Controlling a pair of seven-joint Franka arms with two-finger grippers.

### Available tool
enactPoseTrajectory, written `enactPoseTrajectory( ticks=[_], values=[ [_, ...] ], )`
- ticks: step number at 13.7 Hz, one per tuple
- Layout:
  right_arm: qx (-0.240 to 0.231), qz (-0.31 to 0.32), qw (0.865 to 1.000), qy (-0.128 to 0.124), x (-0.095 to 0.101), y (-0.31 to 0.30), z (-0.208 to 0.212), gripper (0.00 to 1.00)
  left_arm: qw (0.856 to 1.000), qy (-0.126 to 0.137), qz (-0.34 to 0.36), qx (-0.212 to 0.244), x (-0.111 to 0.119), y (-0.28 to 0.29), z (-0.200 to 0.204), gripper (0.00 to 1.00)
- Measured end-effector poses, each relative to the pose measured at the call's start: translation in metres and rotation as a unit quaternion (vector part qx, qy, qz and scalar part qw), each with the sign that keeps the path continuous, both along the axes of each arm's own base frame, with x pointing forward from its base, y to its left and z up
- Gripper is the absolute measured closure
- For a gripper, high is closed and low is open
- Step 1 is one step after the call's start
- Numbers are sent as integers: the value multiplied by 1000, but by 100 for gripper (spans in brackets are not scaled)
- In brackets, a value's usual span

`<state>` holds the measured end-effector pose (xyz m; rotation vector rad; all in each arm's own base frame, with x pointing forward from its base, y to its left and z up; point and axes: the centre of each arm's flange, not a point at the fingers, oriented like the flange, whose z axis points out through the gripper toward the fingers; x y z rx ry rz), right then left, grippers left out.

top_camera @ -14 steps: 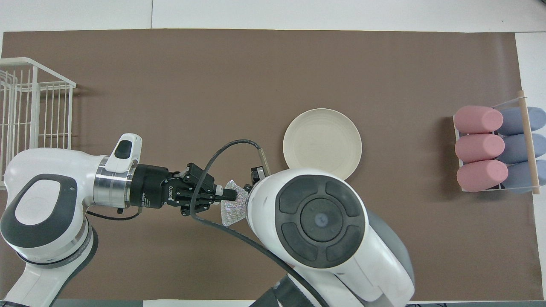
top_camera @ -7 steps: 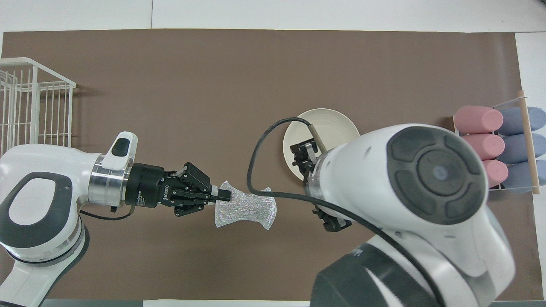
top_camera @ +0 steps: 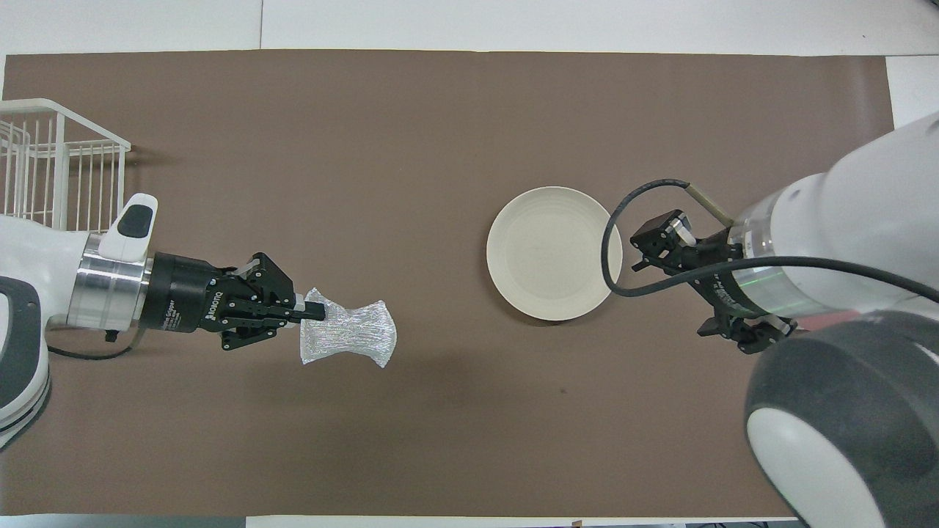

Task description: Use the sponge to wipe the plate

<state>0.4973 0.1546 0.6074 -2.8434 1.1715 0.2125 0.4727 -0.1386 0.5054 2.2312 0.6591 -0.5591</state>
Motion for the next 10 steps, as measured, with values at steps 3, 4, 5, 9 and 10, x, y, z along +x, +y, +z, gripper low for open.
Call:
enactPoseTrajectory(
  ticks=[3, 4, 5, 9, 10],
  values=[
    [14, 105, 994, -13, 11, -44, -1, 0, 995, -16, -5, 97, 13, 16, 12, 96],
    [19, 140, 990, -20, 15, -61, -1, 0, 990, -22, -9, 135, 19, 25, 11, 96],
    [21, 172, 985, -27, 18, -77, -1, 0, 985, -27, -16, 171, 23, 32, 8, 96],
    [0, 296, 954, -54, 27, -122, -1, 0, 940, -48, -70, 330, 30, 57, -7, 96],
    [-12, 322, 945, -63, 31, -127, 0, 0, 922, -52, -91, 372, 29, 60, -8, 96]
  ],
)
